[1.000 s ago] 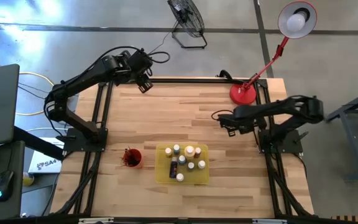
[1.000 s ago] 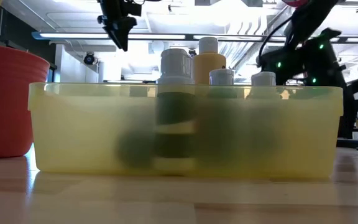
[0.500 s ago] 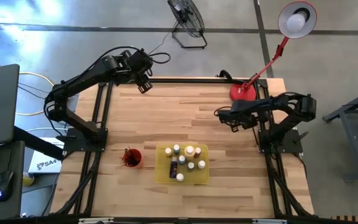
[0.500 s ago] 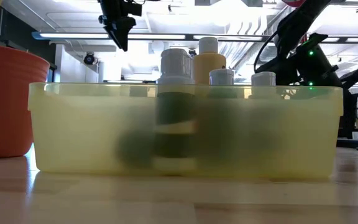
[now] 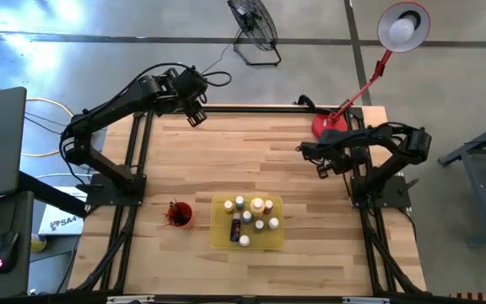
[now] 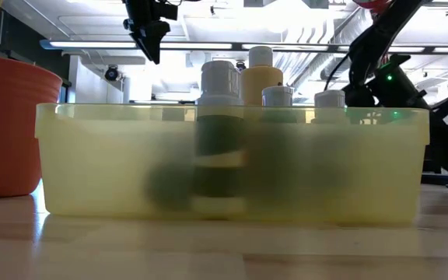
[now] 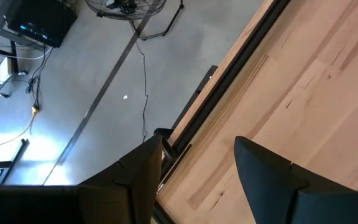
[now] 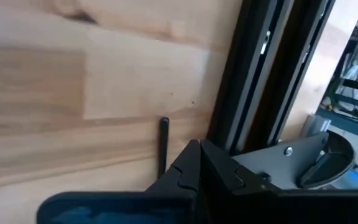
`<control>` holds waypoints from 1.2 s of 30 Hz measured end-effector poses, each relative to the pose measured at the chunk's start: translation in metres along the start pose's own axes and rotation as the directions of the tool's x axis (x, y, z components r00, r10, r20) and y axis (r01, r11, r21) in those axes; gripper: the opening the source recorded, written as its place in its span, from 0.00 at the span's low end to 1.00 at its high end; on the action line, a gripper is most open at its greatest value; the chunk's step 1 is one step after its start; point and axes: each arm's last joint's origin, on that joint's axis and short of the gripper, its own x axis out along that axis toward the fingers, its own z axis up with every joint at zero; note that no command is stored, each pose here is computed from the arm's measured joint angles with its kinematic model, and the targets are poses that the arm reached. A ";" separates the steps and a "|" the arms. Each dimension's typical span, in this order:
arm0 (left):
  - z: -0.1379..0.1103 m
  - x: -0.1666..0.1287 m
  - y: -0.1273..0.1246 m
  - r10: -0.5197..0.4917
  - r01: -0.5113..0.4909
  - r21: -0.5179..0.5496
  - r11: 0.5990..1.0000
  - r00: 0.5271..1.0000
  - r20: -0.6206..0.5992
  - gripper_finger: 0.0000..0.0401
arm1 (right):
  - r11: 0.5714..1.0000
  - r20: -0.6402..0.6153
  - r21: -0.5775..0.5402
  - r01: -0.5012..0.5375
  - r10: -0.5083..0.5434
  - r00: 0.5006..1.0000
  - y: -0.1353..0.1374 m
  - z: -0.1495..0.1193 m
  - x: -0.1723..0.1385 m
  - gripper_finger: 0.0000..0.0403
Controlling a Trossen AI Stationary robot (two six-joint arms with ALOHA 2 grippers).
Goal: Pick & Place Paint Supplies
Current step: Put the silver paintbrush into the orange cup
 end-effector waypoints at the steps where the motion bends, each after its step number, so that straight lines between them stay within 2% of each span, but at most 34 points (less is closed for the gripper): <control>1: 0.000 0.000 0.000 0.000 0.000 0.000 1.000 1.000 0.000 0.49 | 1.000 -0.005 -0.009 0.004 -0.004 1.000 -0.001 0.000 0.002 0.00; 8: 0.000 0.000 0.000 0.000 0.000 0.000 1.000 1.000 0.000 0.49 | 1.000 -0.018 -0.025 -0.015 0.015 1.000 -0.001 0.000 0.016 0.00; 14: 0.000 0.000 0.000 -0.001 0.001 0.000 1.000 1.000 0.000 0.49 | 0.997 -0.008 -0.040 -0.070 0.070 0.998 0.003 -0.001 0.026 0.00; 20: 0.000 0.000 0.000 0.000 0.000 -0.001 1.000 1.000 0.001 0.49 | 0.993 -0.023 -0.057 -0.102 0.101 0.995 0.005 -0.002 0.027 0.00; 29: 0.000 0.000 0.000 0.000 0.000 -0.001 1.000 1.000 0.001 0.49 | 0.966 -0.069 -0.070 -0.248 0.243 0.968 0.015 0.004 0.014 0.00; 36: 0.000 0.000 0.000 0.000 0.000 -0.002 1.000 1.000 0.002 0.49 | 0.919 -0.081 -0.090 -0.383 0.376 0.923 0.024 0.012 -0.007 0.00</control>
